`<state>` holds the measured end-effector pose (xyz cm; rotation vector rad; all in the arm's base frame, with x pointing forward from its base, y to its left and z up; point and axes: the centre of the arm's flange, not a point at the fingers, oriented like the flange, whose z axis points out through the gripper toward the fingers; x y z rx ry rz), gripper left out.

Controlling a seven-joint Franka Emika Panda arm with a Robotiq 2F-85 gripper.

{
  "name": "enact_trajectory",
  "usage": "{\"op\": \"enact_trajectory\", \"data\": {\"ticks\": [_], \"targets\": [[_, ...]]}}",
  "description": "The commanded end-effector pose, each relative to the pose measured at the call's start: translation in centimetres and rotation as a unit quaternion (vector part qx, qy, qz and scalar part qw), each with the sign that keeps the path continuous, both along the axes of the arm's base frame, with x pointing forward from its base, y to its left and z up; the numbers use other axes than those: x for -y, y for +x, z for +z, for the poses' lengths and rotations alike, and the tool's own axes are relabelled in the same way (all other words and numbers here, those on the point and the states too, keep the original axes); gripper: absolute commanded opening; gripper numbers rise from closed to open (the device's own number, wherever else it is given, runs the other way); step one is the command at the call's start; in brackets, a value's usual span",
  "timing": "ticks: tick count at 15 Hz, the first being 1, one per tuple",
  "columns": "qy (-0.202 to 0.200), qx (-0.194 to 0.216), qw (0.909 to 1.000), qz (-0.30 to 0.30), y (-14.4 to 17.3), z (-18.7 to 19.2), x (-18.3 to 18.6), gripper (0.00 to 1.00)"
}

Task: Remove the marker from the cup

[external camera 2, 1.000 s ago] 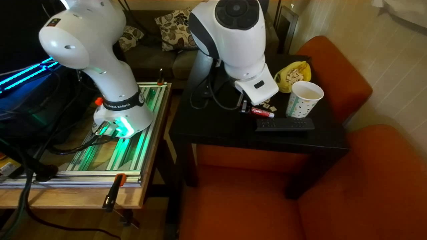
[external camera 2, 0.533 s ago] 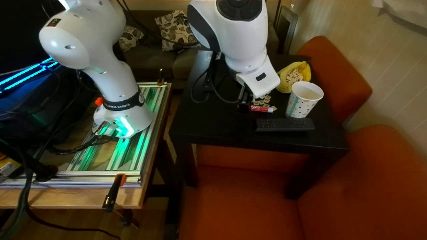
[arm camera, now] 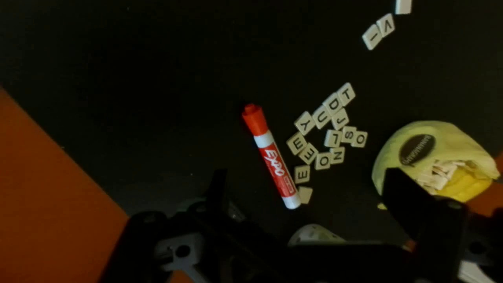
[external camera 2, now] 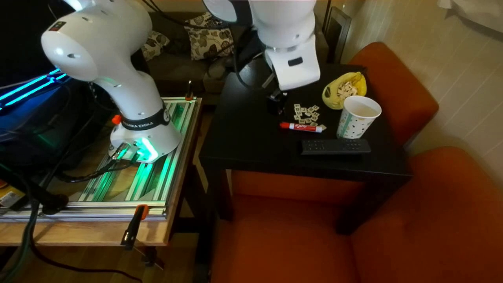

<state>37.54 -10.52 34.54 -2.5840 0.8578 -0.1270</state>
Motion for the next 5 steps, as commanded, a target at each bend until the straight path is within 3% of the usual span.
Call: {"op": "enact_trajectory", "data": {"ticks": [1,2,3,5], "targets": [[-0.018,0.030,0.9989,-0.032,-3.8,8.4,-0.9,1.00],[-0.030,0.033,0.9986,-0.028,-4.4,10.1,-1.3,1.00],[-0.016,0.026,0.9993,-0.021,-1.3,5.6,-0.2,1.00],[-0.024,0.039,0.9986,-0.025,-2.5,8.4,-0.6,1.00]]}}
